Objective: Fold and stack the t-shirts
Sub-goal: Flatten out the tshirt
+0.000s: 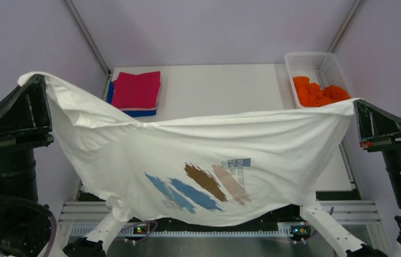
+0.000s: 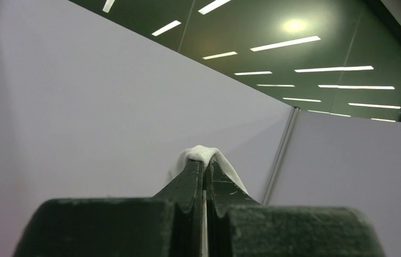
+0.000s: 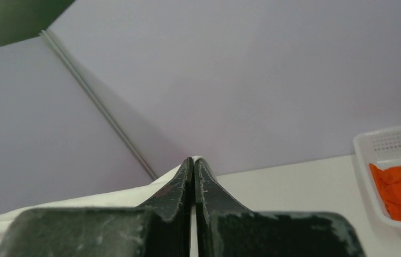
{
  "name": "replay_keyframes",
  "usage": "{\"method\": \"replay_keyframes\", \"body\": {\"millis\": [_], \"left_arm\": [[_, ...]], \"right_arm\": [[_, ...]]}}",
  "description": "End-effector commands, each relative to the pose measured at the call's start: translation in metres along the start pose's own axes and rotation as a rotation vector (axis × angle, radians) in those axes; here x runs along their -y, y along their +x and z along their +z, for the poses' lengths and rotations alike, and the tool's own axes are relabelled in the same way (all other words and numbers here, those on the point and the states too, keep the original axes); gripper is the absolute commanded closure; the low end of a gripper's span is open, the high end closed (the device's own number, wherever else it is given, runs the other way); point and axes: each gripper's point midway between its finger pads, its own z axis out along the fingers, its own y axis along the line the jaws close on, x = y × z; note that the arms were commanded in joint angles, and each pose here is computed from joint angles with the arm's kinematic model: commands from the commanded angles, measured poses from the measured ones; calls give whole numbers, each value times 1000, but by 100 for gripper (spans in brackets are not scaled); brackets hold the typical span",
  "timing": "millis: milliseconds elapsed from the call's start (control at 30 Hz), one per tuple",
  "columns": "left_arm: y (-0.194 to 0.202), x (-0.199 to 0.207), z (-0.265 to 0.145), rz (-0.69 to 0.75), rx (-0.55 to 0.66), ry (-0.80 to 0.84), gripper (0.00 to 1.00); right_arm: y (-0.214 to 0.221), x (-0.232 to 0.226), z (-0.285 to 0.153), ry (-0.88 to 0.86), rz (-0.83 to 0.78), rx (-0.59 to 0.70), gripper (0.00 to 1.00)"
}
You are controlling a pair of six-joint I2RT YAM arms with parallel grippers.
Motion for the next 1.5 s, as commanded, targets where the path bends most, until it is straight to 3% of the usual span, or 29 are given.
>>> {"method": "replay_keyframes", "body": {"millis": [0,167,333,500,600,667,733,767,800,867,900,933,967,1067,1233,1333,1467], "left_arm": [[59,-46,41,41,-80,-122,100],[164,-120,71,87,-239,-300,100],[318,-203,79,109,-481,-434,100],[474,-285,54,161,-758,-556,100],[549,-327,45,218,-873,-590,100],[609,-361,29,254,-985,-628,100],[651,-383,24,267,-1066,-655,100],[669,-390,25,269,-1092,-654,100],[684,-395,25,261,-1120,-652,96],[700,-397,34,239,-1133,-634,68],[702,-396,37,232,-1130,-628,45],[701,-393,40,228,-1117,-623,9],[696,-390,44,228,-1095,-617,2],[673,-373,52,204,-1047,-599,1],[639,-343,29,138,-1124,-649,1],[634,-323,2,53,-1181,-674,1],[654,-317,-30,-83,-1179,-702,1]], "right_arm": [[40,53,26,232,-67,-63,100],[90,124,48,532,-152,-86,100],[172,190,63,761,-205,-147,100],[264,254,81,872,-298,-289,100],[329,301,95,851,-226,-422,100],[357,325,115,816,-187,-430,100],[372,345,137,813,-246,-437,100],[380,356,147,820,-282,-456,96],[384,362,161,811,-320,-476,84],[391,370,180,813,-363,-534,54],[392,372,187,810,-374,-547,44],[390,372,192,803,-386,-548,25],[388,371,194,796,-391,-544,16],[382,360,191,771,-372,-547,12],[397,332,159,708,-250,-621,10],[422,314,133,639,-159,-691,6],[448,306,107,593,-91,-763,1]]}}
